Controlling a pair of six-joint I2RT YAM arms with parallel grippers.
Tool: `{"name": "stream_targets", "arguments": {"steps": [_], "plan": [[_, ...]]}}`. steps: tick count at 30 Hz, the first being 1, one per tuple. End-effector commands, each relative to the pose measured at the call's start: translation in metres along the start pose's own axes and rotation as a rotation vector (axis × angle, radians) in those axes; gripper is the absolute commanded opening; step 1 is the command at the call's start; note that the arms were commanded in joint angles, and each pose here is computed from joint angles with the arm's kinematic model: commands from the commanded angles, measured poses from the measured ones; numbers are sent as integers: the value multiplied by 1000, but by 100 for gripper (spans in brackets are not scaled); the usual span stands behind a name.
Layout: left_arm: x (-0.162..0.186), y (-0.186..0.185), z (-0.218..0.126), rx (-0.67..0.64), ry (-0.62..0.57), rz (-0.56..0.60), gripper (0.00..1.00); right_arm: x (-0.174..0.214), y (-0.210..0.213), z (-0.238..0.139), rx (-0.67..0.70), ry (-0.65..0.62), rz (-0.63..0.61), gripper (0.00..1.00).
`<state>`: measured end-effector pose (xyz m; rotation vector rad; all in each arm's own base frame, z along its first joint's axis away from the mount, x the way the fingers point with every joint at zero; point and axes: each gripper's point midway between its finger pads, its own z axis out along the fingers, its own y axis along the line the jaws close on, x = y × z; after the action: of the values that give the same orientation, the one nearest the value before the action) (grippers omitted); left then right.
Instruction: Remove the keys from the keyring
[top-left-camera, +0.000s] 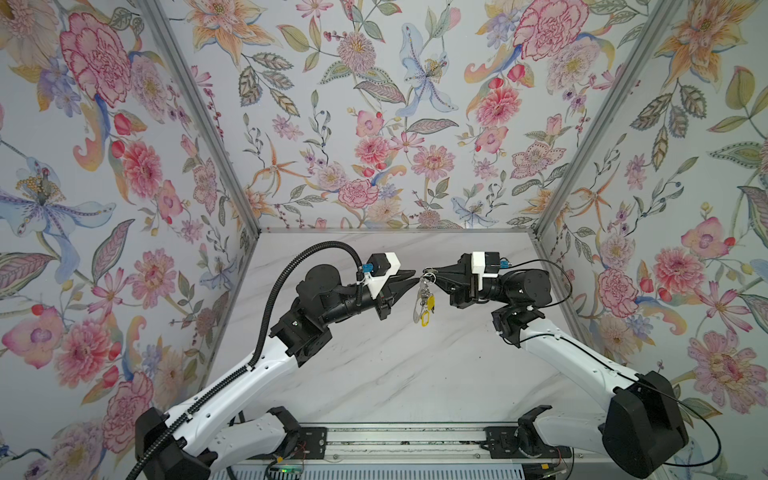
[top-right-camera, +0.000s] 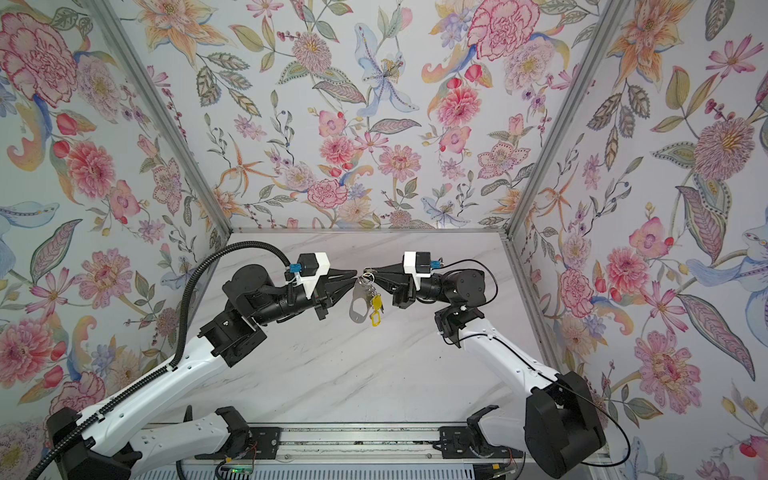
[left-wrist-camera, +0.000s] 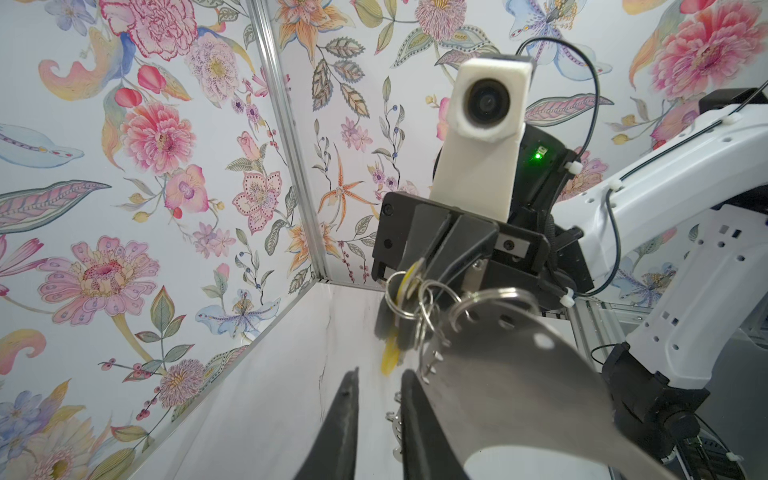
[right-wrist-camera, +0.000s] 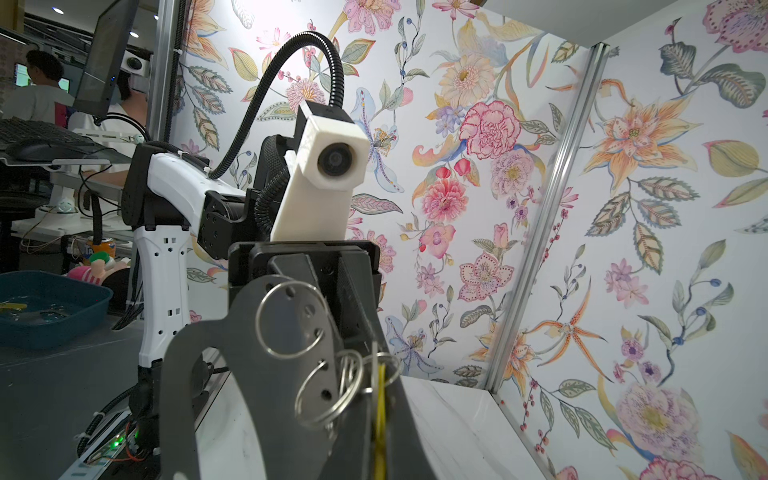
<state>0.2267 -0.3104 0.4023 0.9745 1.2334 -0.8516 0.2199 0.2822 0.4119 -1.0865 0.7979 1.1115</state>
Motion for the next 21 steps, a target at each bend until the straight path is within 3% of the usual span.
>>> {"name": "stream_targets", "arguments": {"steps": [1, 21], "plan": [[-11, -7, 4, 51, -49, -12, 18, -18, -1, 2, -10, -46, -41, 0], [-10, -23, 11, 121, -75, -37, 8, -24, -4, 2, -6, -80, -31, 0]]}}
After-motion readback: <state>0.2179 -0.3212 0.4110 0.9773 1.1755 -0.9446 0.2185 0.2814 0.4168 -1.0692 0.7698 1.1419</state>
